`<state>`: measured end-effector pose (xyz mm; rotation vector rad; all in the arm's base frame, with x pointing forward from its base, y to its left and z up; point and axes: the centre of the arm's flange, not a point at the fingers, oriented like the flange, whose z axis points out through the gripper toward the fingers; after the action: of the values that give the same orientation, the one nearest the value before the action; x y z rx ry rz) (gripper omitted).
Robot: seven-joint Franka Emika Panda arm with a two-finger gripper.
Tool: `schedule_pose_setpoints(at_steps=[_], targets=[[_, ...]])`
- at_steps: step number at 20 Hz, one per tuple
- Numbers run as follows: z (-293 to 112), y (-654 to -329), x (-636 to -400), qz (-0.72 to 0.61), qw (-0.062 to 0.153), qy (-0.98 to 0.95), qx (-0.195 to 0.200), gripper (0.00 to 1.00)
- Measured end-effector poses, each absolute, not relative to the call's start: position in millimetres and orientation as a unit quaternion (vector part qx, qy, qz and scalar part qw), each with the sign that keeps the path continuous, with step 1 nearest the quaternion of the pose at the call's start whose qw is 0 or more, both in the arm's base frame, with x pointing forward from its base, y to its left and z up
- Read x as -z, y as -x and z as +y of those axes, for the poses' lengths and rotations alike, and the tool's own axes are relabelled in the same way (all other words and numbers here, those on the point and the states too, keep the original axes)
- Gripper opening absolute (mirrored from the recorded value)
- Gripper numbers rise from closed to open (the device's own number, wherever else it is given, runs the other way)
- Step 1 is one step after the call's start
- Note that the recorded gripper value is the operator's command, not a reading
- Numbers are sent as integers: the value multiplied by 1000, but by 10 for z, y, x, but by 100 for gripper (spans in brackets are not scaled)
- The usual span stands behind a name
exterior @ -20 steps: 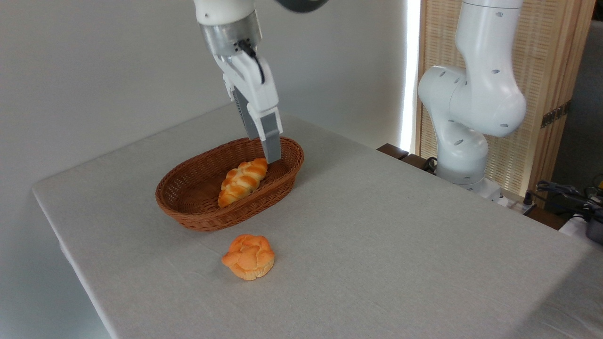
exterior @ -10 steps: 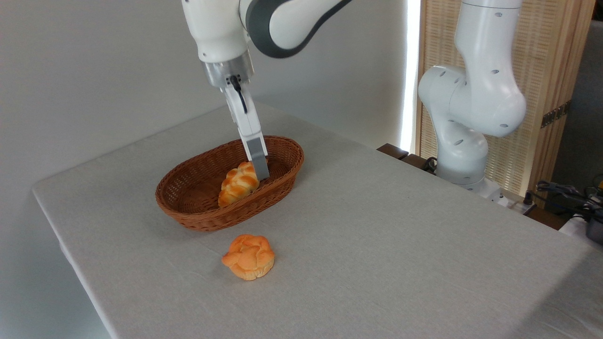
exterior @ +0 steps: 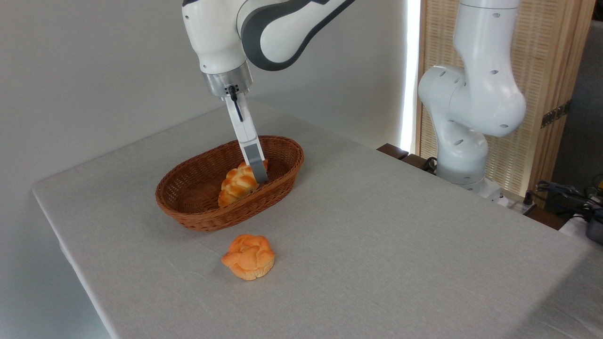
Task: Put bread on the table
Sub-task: 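Lower the gripper into the basket over the braided bread roll, then close the gripper on the braided bread roll in the basket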
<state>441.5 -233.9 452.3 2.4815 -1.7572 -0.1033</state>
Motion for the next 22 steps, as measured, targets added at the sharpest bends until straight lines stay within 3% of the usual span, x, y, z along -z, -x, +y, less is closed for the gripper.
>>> schedule_pose_setpoints(at_steps=[4,9,22], targets=[[-2325,-4423,-4511,-575,51,-816,33,100],[-2365,-4447,-4492,-536,77,-841,18,100],[-2455,-4427,-4165,-504,73,-861,6,100]])
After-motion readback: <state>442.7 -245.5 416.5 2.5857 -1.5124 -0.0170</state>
